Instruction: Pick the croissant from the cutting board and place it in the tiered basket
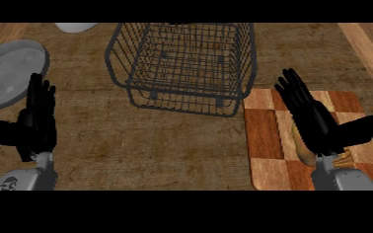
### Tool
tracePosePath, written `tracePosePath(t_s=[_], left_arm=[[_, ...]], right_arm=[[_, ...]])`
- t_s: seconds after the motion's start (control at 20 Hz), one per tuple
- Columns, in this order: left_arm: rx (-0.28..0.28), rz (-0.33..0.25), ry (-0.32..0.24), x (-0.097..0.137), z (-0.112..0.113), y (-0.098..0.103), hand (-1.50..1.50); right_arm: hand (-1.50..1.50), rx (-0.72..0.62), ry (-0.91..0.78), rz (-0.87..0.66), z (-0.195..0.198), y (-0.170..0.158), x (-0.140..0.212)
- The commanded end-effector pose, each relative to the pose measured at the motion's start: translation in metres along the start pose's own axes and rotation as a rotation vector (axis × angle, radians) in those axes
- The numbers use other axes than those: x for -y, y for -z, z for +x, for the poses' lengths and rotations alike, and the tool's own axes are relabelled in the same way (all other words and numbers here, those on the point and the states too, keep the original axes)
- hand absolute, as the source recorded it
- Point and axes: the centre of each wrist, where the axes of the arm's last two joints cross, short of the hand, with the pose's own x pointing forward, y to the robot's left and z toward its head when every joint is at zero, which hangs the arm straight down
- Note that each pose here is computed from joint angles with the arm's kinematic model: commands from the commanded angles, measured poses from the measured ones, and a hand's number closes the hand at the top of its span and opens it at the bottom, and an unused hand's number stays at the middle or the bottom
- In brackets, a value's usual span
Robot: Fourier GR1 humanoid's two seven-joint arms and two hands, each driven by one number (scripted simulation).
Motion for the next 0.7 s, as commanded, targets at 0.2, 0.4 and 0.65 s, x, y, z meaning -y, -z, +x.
tracePosePath(t_s=[0.2,0.4,0.65], left_arm=[[-0.005,-0.474,0.061,0.043,0.005,-0.01,0.0],[-0.062,-0.623,0.017,0.077,-0.015,-0.034,0.0],[-0.059,-0.63,0.036,0.063,-0.015,-0.032,0.0]], right_arm=[[-1.5,-0.013,-0.159,-0.036,0.014,0.016,0.026],[-1.5,-0.076,-0.171,-0.13,-0.025,0.015,0.024],[-1.5,0.152,-0.279,-0.084,-0.021,-0.014,0.034]])
